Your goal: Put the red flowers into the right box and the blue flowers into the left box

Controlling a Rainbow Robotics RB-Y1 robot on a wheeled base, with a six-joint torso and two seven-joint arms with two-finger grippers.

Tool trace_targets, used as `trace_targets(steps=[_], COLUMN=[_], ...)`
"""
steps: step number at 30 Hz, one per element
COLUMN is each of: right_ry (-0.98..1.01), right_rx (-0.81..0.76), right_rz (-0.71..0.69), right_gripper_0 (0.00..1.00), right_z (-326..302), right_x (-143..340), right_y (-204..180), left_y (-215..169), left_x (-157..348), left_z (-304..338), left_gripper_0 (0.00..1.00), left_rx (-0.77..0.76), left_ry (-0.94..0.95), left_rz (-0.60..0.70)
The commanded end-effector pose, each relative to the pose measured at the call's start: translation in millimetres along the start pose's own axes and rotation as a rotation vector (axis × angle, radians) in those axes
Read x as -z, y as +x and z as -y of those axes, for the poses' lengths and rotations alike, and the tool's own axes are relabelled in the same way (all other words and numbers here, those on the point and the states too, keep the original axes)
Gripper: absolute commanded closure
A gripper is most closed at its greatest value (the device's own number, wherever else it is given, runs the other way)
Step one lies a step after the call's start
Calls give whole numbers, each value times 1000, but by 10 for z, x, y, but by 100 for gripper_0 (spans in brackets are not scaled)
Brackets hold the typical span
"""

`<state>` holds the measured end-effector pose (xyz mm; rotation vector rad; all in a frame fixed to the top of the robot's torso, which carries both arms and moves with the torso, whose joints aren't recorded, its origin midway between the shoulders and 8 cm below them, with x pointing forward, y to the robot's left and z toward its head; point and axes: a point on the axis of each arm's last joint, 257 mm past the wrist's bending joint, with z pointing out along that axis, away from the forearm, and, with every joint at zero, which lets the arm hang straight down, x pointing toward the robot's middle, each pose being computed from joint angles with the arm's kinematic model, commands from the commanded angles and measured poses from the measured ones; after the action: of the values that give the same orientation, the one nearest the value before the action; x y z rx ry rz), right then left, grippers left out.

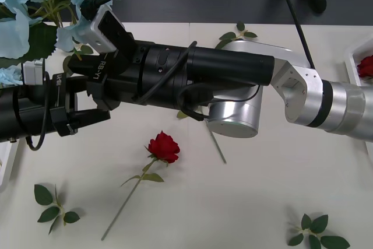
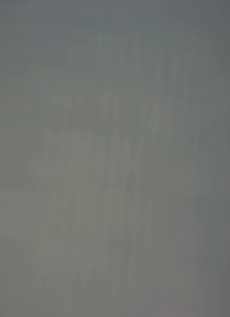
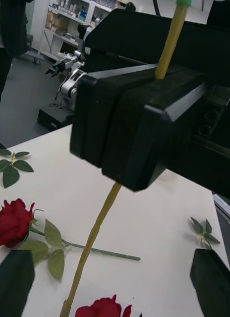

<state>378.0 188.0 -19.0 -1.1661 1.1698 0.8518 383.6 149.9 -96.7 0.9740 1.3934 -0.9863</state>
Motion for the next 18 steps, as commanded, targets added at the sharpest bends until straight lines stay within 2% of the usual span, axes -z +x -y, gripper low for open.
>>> trace_targets(steps=[1,2,3,5,7,18], right_ry=[-24,-24,-24,-24,-24,-24], right_rx=[42,42,42,42,42,42], right_rz=[28,28,28,28,28,28], right_gripper_0=[100,100,100,100,100,100], right_z=[-90,-90,-90,-90,-90,-90], right_x=[16,16,16,16,16,16], right_y=[-170,-170,-170,-170,-170,-170], left_y=[-119,-115,-123,-122,-121,-138], left_x=[-72,-84,-90,-119,-138,-161], left_z=[-30,-35,-38,-29,-23,-7], left_gripper_0=[39,49,54,82,99,100], left_rx=[-68,-67,-68,-57,-49,-21], left_ry=[3,3,2,5,7,13], left_rz=[10,6,7,14,17,27])
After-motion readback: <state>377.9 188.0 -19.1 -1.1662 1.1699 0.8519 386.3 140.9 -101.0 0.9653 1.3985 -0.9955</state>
